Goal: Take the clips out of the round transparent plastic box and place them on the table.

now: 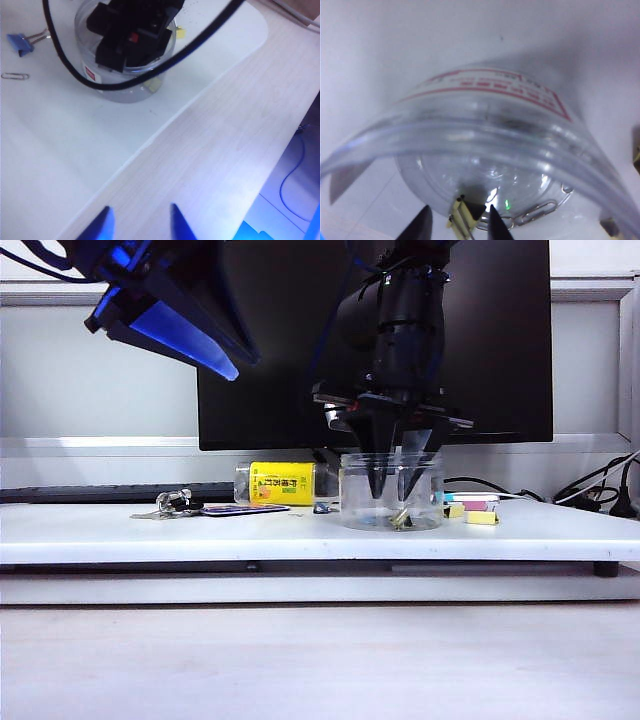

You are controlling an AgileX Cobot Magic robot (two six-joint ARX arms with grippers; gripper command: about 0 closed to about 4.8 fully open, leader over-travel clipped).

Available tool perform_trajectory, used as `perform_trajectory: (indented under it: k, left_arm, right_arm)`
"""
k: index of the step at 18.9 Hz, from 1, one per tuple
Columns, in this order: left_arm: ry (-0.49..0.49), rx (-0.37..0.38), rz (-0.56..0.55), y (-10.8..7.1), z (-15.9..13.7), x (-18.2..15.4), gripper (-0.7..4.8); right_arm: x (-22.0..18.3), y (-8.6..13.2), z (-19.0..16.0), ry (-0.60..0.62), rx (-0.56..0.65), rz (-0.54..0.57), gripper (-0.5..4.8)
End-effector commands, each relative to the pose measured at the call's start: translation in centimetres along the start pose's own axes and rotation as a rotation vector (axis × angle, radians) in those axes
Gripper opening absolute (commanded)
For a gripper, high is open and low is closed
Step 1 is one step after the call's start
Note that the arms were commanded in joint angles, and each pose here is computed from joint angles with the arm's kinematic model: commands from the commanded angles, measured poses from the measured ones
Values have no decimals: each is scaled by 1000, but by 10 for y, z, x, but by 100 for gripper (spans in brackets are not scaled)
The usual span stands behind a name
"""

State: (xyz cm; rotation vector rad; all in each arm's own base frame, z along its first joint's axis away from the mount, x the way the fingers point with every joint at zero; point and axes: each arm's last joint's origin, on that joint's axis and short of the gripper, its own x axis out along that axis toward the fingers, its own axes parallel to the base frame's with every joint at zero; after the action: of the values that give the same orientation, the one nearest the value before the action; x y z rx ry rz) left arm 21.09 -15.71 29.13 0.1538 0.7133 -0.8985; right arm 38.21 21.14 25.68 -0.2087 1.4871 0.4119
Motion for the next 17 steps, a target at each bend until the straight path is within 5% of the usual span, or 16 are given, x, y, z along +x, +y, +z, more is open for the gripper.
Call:
perform_trajectory:
  k: [1, 17]
  left_arm:
    - [-7, 4, -4, -1, 1, 0, 156]
    - [0, 21, -1, 0, 0, 0, 157]
  right_arm:
    - [-2, 0, -1, -6, 1, -4, 148]
    - [18, -5, -8, 69, -26, -70, 147]
